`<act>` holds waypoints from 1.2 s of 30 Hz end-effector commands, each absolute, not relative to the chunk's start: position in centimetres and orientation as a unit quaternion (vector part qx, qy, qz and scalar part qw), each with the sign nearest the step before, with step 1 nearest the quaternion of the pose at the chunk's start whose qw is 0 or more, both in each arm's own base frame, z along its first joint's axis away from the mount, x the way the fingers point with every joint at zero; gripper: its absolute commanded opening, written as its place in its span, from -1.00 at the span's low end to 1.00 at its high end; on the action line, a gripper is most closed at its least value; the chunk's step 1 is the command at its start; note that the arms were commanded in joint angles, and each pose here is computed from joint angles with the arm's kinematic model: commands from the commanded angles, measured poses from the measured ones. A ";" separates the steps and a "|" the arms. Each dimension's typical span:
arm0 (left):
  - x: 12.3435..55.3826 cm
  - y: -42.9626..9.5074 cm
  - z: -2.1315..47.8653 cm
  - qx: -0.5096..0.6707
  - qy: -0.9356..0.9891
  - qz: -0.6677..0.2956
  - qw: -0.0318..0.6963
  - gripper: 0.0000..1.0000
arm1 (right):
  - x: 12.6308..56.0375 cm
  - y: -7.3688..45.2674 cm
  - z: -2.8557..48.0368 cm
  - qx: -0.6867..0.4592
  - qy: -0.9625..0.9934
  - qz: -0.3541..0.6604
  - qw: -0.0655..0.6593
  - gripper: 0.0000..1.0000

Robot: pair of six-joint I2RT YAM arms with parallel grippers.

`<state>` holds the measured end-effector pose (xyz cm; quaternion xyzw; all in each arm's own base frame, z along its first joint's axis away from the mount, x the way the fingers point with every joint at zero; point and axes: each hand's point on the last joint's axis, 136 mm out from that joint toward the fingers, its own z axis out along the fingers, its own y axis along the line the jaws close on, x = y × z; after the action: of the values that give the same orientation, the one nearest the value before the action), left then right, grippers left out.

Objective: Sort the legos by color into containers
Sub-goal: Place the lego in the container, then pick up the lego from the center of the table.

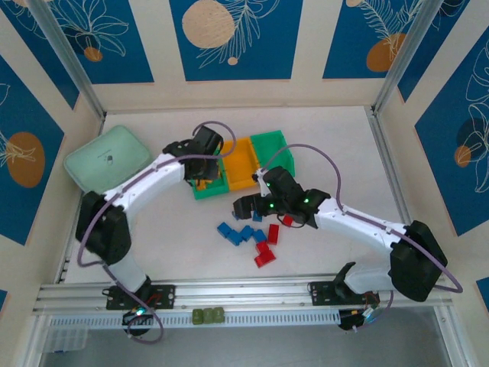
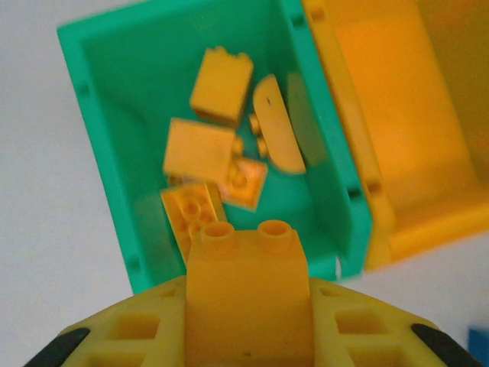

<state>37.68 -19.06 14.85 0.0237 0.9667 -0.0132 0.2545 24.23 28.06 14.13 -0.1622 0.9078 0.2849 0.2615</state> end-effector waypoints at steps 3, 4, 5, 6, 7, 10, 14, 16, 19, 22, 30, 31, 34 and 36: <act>42.3 -18.0 14.0 0.028 0.964 0.019 0.265 -0.39 | 25.3 28.5 15.2 -0.165 0.903 0.290 0.271 0.98; 43.0 -17.8 13.6 0.023 0.965 0.018 0.262 -0.36 | 25.4 28.5 15.1 -0.164 0.903 0.291 0.271 0.98; 43.5 -17.7 13.4 0.021 0.966 0.018 0.259 -0.32 | 25.4 28.5 15.2 -0.164 0.903 0.291 0.271 0.98; 43.9 -17.6 13.1 0.020 0.966 0.020 0.256 -0.27 | 25.4 28.4 15.2 -0.163 0.903 0.291 0.270 0.98; 44.4 -17.6 12.9 0.021 0.966 0.022 0.256 -0.23 | 25.4 28.4 15.1 -0.164 0.903 0.291 0.270 0.98; 44.9 -17.7 12.8 0.024 0.967 0.023 0.252 -0.08 | 25.3 28.2 15.1 -0.165 0.904 0.289 0.268 0.98; 44.7 -17.6 14.0 0.025 0.965 0.017 0.259 0.05 | 25.2 27.9 15.1 -0.166 0.906 0.283 0.268 0.98; 44.3 -17.7 14.8 0.025 0.965 0.008 0.261 0.06 | 25.1 27.7 15.2 -0.166 0.907 0.280 0.268 0.98; 42.9 -17.8 16.3 0.024 0.963 -0.016 0.268 0.09 | 24.9 27.4 15.0 -0.167 0.912 0.269 0.261 0.98; 41.1 -17.8 17.1 0.023 0.961 -0.046 0.273 0.13 | 24.5 27.2 14.5 -0.170 0.918 0.258 0.250 0.98; 34.0 -18.1 17.2 0.029 0.956 -0.139 0.257 0.32 | 23.9 27.1 13.8 -0.204 0.930 0.204 0.227 0.99; 33.0 -18.2 17.1 0.031 0.955 -0.148 0.253 0.36 | 24.0 27.0 13.7 -0.207 0.932 0.194 0.225 1.00; 30.2 -17.8 16.2 0.030 0.957 -0.163 0.240 0.46 | 24.2 27.3 13.4 -0.218 0.935 0.175 0.218 0.99; 28.6 -17.7 16.1 0.028 0.954 -0.181 0.237 0.52 | 24.3 27.6 12.9 -0.224 0.937 0.168 0.207 0.96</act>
<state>30.45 -16.69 15.70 0.0264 0.9597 -0.1357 0.2446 24.47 28.01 13.61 -0.2053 0.9317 0.1996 0.2235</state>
